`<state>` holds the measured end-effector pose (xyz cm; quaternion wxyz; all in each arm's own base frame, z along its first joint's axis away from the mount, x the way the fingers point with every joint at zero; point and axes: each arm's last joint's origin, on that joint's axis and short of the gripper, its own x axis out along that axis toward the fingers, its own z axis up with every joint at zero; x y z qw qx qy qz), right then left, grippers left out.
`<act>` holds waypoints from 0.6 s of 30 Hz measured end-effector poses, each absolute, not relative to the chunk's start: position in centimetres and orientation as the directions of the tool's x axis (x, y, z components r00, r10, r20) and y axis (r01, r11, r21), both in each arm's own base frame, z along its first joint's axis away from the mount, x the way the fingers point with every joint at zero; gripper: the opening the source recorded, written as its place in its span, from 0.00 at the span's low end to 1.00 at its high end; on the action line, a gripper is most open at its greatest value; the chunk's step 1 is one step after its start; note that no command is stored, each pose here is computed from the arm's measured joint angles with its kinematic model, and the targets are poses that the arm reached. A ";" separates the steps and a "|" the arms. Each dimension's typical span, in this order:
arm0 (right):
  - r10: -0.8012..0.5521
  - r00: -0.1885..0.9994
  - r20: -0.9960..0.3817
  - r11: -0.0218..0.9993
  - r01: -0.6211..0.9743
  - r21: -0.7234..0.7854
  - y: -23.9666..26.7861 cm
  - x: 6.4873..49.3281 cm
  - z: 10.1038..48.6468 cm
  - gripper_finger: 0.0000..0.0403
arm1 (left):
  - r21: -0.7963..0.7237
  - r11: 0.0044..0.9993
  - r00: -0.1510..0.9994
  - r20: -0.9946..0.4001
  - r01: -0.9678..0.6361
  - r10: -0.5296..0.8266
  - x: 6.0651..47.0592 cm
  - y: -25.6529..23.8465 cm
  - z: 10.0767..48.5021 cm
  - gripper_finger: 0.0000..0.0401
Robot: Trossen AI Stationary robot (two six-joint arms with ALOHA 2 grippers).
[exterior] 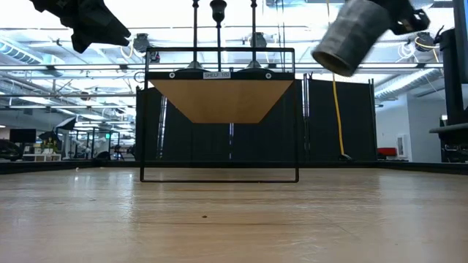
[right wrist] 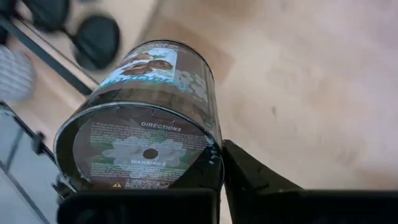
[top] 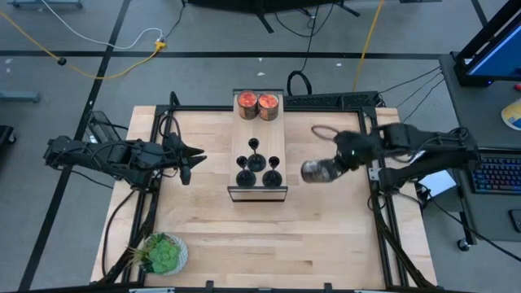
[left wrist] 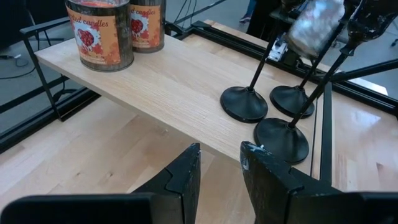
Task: Pick & Place candle stick holders
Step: Put the brown scented candle on the shelf
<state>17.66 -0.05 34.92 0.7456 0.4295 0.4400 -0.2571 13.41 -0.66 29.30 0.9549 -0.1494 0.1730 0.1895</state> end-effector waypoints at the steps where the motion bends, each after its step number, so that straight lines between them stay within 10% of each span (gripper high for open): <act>1: -0.018 0.495 -0.869 0.503 0.755 0.420 -0.5 17.7 35.3 0.00 | -0.220 0.883 0.868 -0.387 -0.414 0.310 13.4 -0.7 29.3 0.30; 18: -0.109 0.616 -0.780 0.673 0.623 0.398 -9.5 22.9 38.7 0.00 | -0.225 0.881 0.868 -0.387 -0.415 0.310 13.4 -0.7 29.3 0.30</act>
